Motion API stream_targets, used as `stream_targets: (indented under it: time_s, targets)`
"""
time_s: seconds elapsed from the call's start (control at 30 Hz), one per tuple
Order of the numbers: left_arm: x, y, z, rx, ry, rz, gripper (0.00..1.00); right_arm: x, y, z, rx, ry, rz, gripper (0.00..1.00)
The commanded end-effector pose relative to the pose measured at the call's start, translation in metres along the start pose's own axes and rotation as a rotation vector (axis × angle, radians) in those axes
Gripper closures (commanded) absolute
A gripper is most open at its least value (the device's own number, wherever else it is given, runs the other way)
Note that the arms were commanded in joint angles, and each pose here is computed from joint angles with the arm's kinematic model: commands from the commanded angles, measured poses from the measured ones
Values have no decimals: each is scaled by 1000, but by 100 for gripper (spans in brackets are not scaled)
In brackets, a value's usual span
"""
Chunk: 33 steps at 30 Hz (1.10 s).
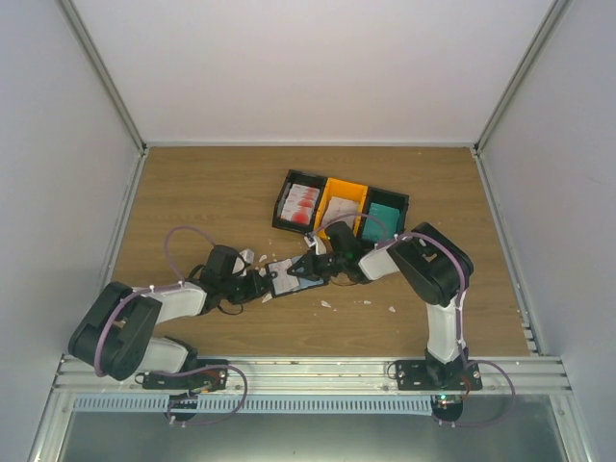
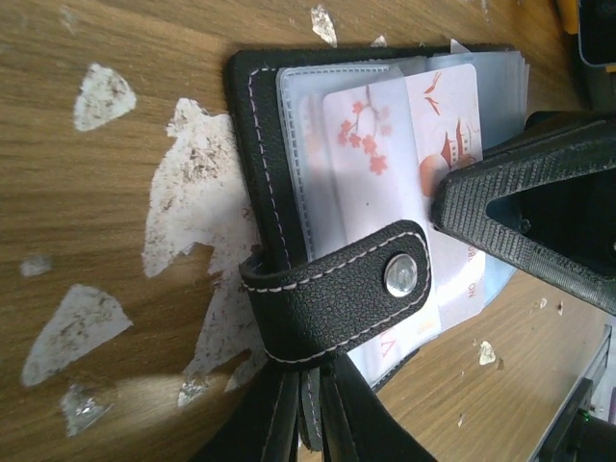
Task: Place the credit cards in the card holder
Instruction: Insert the credit card into the card holder.
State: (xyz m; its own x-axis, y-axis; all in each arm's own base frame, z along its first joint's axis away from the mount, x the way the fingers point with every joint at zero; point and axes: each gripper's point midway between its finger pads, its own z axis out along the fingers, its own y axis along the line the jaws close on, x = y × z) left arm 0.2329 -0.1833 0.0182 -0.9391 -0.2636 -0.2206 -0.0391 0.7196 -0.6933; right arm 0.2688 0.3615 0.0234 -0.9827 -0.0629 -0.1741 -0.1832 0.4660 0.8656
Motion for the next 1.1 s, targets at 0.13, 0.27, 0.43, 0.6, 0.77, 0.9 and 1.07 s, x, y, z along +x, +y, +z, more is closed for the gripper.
stream_targets:
  time_s: [0.13,0.27,0.43,0.6,0.77,0.9,1.07]
  targets:
    - [6,-14,7,91,54,39,91,30,-29,12,90,83,61,100]
    - [8,-18,8,117,67,43,91,33,-27,13,82,91,62,99]
    - [10,-18,9,126,75,38,91,33,-26,12,76,91,61,100]
    - [9,-17,8,120,68,40,91,33,-20,10,64,94,42,99]
    - [3,-8,3,56,21,41,90,10,-9,-11,188,21,-50,72]
    - [1,-3,-1,14,-3,56,87,-11,1,-35,281,-52,-124,51]
    - [-5,-9,-5,15,-15,81,79,-28,7,-54,396,-88,-223,45]
